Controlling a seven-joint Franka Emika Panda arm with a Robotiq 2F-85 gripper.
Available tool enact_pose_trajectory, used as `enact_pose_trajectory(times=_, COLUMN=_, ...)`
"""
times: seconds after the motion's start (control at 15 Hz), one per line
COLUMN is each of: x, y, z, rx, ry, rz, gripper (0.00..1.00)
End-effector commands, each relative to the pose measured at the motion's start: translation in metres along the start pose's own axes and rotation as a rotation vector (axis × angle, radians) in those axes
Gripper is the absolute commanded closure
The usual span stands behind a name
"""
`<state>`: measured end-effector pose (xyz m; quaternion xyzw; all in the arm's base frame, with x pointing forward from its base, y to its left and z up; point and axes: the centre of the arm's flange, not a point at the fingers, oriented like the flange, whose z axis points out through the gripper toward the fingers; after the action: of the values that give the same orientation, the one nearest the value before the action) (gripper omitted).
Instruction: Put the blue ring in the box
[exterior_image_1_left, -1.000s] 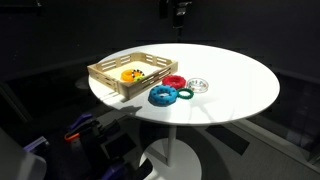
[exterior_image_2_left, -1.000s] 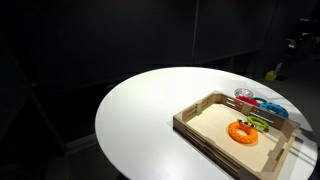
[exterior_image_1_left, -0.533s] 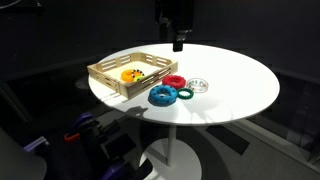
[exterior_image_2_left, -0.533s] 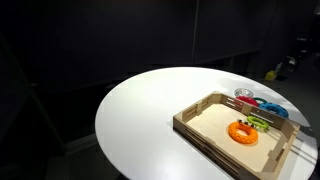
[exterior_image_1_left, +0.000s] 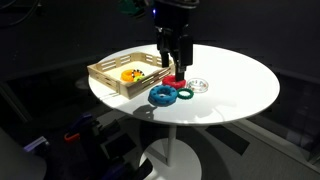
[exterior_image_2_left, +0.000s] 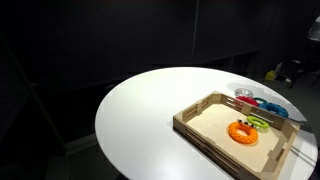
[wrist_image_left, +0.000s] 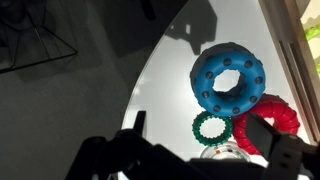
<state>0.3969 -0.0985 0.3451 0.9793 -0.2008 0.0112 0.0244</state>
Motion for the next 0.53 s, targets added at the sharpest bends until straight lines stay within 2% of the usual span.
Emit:
enact_pose_trajectory(times=0.0, x=-0.004, y=-0.001, z=0.023, rx=-0.01, ry=0.03, rz=0.013, gripper=0.0)
enact_pose_trajectory(times=0.47, x=-0.005, y=-0.004, z=0.06, rx=-0.013, ry=0.029, rz=0.013, gripper=0.0)
